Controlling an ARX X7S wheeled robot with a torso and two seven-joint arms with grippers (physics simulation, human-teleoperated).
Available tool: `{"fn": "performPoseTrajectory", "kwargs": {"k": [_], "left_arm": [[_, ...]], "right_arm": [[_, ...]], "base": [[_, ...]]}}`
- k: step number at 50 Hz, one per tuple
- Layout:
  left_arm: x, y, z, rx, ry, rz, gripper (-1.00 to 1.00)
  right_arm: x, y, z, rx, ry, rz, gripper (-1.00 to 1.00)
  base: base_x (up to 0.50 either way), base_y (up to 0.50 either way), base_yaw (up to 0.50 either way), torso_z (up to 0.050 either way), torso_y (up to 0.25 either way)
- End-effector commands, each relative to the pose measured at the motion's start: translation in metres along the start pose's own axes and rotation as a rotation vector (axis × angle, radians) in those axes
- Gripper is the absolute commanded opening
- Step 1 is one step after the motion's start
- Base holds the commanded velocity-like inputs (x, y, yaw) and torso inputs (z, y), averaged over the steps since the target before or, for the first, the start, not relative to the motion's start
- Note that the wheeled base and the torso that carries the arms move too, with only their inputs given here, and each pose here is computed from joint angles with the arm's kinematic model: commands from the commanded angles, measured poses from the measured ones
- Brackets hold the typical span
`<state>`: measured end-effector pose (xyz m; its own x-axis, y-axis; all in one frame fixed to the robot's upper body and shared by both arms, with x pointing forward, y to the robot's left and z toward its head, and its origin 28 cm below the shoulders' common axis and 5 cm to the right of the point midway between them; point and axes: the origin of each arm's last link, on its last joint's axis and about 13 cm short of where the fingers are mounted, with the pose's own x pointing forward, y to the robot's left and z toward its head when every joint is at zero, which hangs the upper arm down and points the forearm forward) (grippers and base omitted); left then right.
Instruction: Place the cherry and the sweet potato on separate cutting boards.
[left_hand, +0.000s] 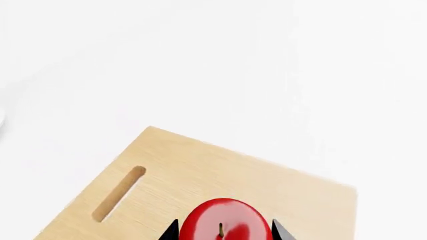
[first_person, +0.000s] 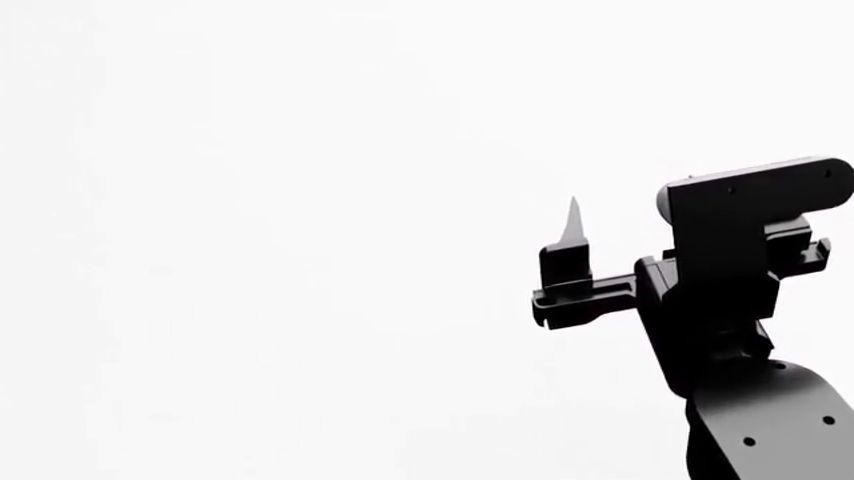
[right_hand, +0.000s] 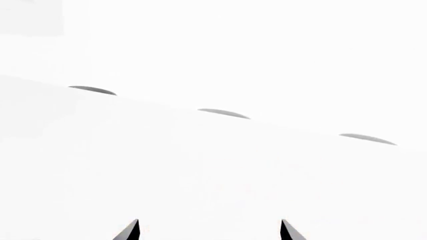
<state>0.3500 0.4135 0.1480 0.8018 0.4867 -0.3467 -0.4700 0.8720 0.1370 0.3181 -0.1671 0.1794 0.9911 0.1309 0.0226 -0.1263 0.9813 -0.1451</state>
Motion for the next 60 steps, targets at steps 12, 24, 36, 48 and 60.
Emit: {"fn": "performPoseTrajectory", "kwargs": {"k": [12, 24, 36, 48, 60], "left_arm": [[-0.001, -0.001, -0.002, 0.002, 0.009, -0.015, 1.0], [-0.012, 0.001, 0.018, 0.014, -0.06, -0.015, 1.0], [-0.041, 0.001, 0.054, -0.003, -0.186, -0.05, 1.0], [-0.091, -0.012, 0.118, -0.008, -0.364, -0.218, 1.0], [-0.12, -0.038, 0.146, 0.011, -0.448, -0.416, 1.0]], "right_arm": [[-0.003, -0.001, -0.001, 0.004, 0.002, 0.001, 1.0], [0.002, -0.001, 0.005, -0.001, -0.006, 0.016, 1.0], [0.002, -0.003, 0.011, -0.001, -0.019, 0.008, 1.0], [0.008, -0.006, 0.029, -0.019, -0.046, 0.002, 1.0], [0.009, -0.007, 0.035, 0.009, -0.07, 0.016, 1.0]], "base": [[0.0, 0.0, 0.0, 0.0, 0.0], [0.0, 0.0, 0.0, 0.0, 0.0], [0.0, 0.0, 0.0, 0.0, 0.0], [0.0, 0.0, 0.0, 0.0, 0.0], [0.0, 0.0, 0.0, 0.0, 0.0]]}}
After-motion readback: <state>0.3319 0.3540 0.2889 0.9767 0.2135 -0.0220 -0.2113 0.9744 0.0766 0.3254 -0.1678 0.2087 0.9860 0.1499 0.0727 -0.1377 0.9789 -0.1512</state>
